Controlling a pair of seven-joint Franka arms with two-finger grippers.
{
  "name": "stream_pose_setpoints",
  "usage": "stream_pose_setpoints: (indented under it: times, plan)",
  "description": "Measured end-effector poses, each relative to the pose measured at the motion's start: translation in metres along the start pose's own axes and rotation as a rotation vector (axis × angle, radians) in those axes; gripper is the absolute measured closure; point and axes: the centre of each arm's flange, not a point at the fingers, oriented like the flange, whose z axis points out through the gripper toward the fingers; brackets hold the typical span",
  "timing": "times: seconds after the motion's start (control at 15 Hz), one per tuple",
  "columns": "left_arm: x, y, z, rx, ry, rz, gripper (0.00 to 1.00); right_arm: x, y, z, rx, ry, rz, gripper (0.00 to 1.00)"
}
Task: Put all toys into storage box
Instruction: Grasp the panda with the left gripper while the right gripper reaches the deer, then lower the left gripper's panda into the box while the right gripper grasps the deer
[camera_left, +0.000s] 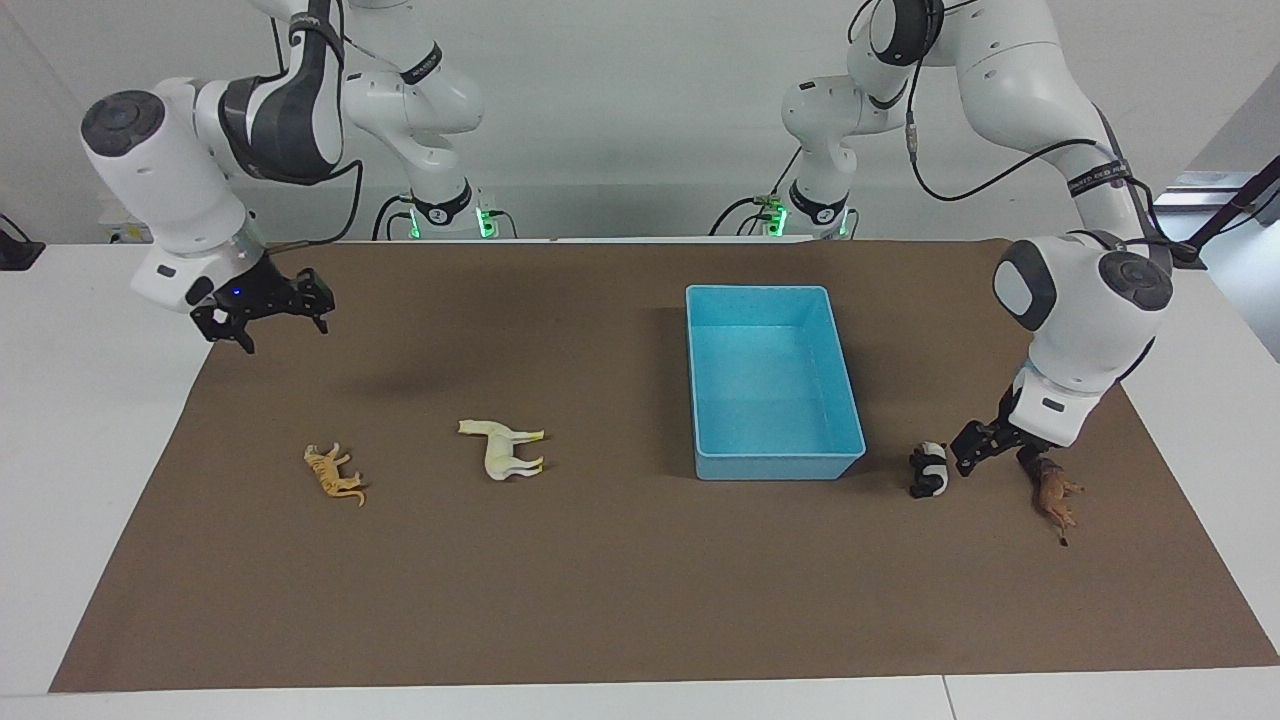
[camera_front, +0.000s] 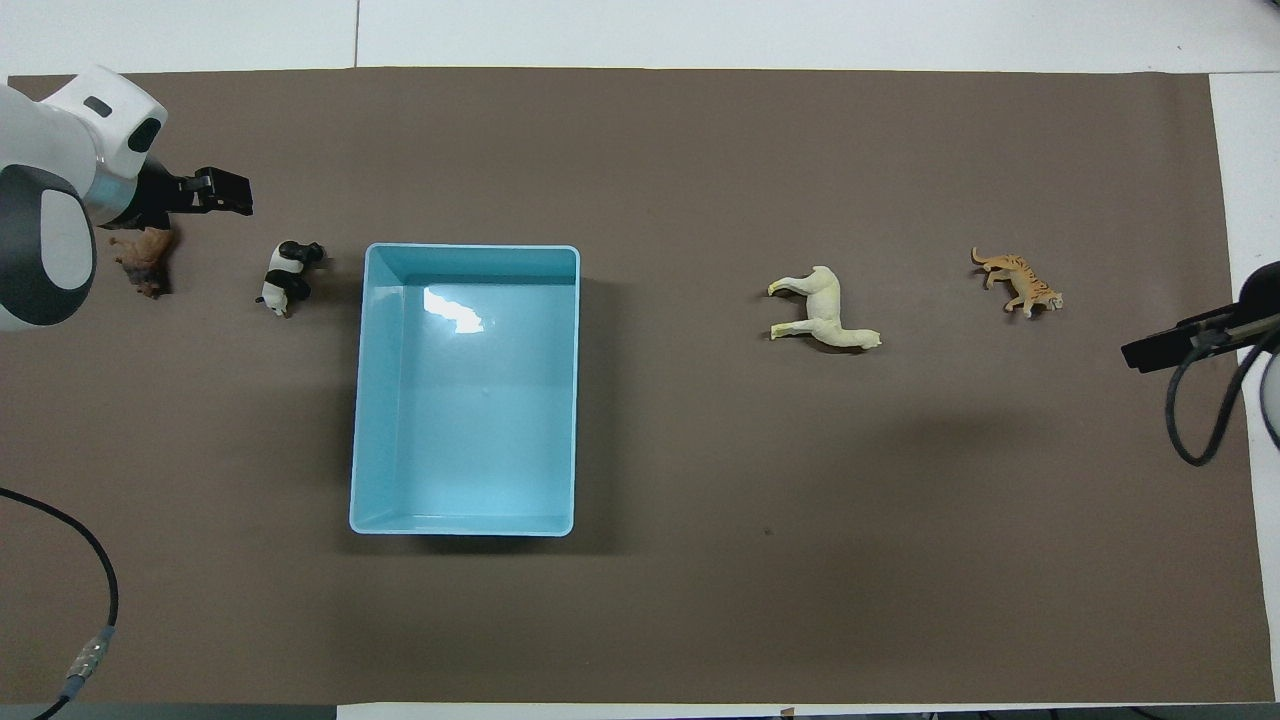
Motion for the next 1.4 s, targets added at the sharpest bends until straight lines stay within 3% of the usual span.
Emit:
stream_pose_setpoints:
  times: [0.2, 0.53, 0.8, 0.87, 1.07, 1.4]
  plan:
    - [-0.007, 0.015, 0.02, -0.006, -0.028, 0.07, 0.0, 0.022, 0.009, 0.035, -0.025, 0.034, -0.042, 0.0]
    - [-0.031, 0.02, 0.065, -0.008, -0.014, 0.121, 0.0, 0.047, 0.013, 0.075, -0.062, 0.081, -0.132, 0.0]
    - [-0.037, 0.03, 0.074, -0.011, -0.007, 0.148, 0.0, 0.06, 0.02, 0.117, -0.081, 0.087, -0.275, 0.0]
    - [-0.037, 0.03, 0.074, -0.011, 0.012, 0.149, 0.07, 0.063, 0.023, 0.13, -0.087, 0.089, -0.303, 0.0]
    - [-0.036, 0.023, 0.075, -0.005, 0.03, 0.139, 0.44, 0.068, 0.024, 0.154, -0.087, 0.087, -0.325, 0.0]
    - [-0.026, 0.007, 0.056, 0.001, 0.021, 0.115, 0.46, 0.068, 0.024, 0.162, -0.065, 0.088, -0.307, 0.0]
